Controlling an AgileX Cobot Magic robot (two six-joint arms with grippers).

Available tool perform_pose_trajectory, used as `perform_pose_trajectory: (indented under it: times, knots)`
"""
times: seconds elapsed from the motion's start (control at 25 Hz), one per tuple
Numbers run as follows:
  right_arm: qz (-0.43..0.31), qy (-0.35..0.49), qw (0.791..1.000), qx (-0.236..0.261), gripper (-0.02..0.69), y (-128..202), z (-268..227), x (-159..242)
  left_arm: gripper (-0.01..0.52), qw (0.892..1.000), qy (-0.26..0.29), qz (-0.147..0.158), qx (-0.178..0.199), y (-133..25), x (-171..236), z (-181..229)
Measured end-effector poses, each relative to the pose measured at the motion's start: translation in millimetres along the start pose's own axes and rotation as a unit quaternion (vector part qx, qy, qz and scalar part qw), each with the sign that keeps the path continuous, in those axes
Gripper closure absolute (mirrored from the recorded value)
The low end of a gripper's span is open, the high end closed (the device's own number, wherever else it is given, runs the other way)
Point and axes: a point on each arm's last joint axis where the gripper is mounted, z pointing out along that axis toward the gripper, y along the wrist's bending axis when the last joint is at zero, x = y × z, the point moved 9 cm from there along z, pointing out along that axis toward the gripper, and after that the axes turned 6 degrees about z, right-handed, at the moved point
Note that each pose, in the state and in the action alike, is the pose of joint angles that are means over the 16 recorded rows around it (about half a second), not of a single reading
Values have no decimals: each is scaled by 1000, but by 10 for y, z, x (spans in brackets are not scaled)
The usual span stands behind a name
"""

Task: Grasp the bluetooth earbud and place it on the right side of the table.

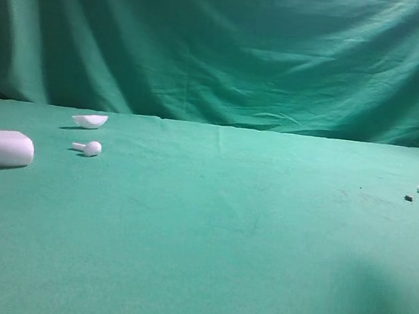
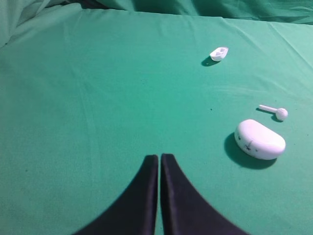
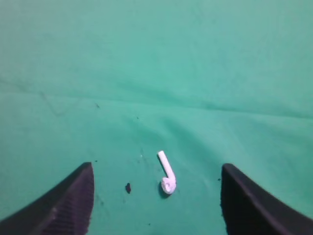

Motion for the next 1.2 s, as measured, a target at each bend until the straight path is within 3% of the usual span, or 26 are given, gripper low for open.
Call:
perform_pose_trajectory:
  times: [0.28, 0.64, 1.2]
  knots:
    - [15, -90, 996, -23, 412, 1, -1087, -15, 514, 1000, 0, 0, 0, 0, 0, 0]
    - [22, -178, 983, -45, 642, -87, -2021, 564, 514, 1000, 0, 0, 0, 0, 0, 0]
    - [26, -326, 942, -78, 665, -186, -2349, 1351, 514, 1000, 0, 0, 0, 0, 0, 0]
